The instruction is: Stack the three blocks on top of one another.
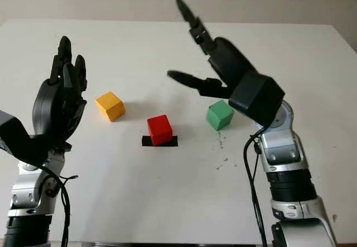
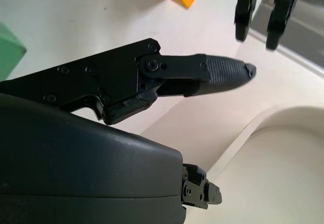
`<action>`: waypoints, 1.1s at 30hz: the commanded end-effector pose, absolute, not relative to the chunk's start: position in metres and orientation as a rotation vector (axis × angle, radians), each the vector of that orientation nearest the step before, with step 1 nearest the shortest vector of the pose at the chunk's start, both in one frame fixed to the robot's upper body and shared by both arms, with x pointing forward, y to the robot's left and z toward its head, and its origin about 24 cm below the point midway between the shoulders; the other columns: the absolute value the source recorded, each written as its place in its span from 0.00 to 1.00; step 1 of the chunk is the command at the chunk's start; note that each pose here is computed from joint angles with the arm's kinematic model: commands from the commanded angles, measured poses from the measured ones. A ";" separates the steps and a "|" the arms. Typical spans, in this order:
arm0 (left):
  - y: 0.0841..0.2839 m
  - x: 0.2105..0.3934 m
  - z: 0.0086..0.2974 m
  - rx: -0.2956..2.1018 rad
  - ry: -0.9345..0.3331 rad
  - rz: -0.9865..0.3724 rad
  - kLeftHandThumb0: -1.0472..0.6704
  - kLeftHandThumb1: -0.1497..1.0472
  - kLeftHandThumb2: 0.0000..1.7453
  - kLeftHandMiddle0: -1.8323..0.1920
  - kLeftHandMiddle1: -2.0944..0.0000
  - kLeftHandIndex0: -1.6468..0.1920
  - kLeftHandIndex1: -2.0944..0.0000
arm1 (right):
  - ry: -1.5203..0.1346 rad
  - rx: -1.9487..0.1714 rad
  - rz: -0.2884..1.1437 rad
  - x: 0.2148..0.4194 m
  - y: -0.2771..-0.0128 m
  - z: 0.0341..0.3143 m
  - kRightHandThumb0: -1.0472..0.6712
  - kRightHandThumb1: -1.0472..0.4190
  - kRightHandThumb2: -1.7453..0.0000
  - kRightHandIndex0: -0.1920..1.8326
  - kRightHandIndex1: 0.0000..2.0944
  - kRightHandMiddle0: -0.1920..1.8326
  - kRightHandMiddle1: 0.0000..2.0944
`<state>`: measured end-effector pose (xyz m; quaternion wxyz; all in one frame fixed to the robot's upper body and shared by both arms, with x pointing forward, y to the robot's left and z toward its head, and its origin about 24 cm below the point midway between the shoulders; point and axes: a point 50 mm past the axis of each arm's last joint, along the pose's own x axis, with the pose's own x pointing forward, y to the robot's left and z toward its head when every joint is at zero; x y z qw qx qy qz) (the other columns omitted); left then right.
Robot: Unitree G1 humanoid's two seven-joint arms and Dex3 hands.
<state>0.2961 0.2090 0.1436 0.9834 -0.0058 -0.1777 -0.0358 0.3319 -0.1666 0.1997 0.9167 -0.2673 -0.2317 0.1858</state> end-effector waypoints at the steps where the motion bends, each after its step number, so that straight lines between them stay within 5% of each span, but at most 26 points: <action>1: 0.214 0.297 0.154 0.020 -0.384 -0.074 0.17 1.00 0.36 1.00 1.00 1.00 1.00 | -0.474 -0.493 0.348 0.334 -0.176 0.204 0.15 0.00 0.67 0.03 0.03 0.04 0.03; 15: 0.254 0.304 0.204 0.312 -0.398 -0.105 0.23 1.00 0.29 0.98 0.99 0.99 0.99 | -0.236 -0.056 0.176 0.329 -0.213 0.163 0.19 0.00 0.67 0.00 0.00 0.00 0.00; 21: 0.261 0.309 0.238 0.610 -0.349 -0.100 0.21 1.00 0.16 0.84 0.94 0.86 0.94 | -0.195 0.040 0.155 0.319 -0.212 0.149 0.19 0.00 0.64 0.00 0.00 0.00 0.00; 27: 0.258 0.319 0.276 0.875 -0.368 -0.109 0.32 0.86 0.03 0.65 0.93 0.62 0.86 | -0.200 0.065 0.144 0.315 -0.210 0.146 0.19 0.00 0.63 0.00 0.00 0.00 0.00; 33: 0.248 0.329 0.298 1.343 -0.340 -0.202 0.29 0.74 0.02 0.67 0.98 0.56 0.94 | -0.196 0.070 0.131 0.315 -0.209 0.145 0.19 0.00 0.62 0.00 0.00 0.00 0.00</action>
